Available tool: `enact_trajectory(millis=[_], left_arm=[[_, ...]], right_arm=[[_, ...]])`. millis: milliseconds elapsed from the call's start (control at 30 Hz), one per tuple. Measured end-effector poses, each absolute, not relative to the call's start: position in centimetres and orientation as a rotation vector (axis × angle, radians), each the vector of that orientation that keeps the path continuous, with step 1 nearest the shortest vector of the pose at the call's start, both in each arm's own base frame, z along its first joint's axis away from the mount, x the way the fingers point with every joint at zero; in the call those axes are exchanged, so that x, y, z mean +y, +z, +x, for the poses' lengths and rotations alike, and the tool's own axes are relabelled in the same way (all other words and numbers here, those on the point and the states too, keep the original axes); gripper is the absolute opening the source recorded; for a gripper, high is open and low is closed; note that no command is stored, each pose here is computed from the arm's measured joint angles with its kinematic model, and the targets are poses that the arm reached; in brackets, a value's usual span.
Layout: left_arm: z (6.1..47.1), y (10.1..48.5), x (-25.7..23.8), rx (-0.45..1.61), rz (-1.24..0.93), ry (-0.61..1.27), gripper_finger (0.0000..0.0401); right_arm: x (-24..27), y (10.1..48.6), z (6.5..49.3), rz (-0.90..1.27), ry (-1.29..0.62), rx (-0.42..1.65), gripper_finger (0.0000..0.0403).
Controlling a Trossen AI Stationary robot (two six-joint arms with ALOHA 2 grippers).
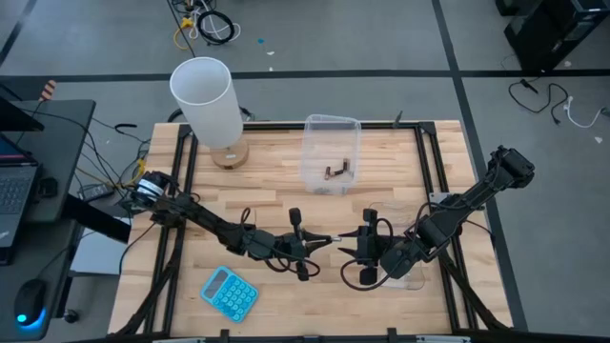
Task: Sort batteries
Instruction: Put the silver battery into the bottom transparent bin
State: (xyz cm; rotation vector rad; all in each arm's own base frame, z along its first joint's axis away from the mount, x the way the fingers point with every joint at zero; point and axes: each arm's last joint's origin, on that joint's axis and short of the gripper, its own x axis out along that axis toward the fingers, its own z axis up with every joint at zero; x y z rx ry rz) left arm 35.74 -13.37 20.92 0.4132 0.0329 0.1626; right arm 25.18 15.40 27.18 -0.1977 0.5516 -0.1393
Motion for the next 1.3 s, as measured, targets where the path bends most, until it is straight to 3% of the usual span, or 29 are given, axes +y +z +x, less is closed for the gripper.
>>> enact_trajectory(millis=[933,1300], left_arm=[[35.8,20.9,-13.1,0.038,0.407,0.176,0.001],[35.8,20.8,-13.0,0.048,0.408,0.178,0.0012]], right_arm=[[14.1,27.2,26.1,-0.184,-0.114,0.574,0.0116],[14.1,27.2,26.1,-0.191,-0.112,0.575,0.0078]])
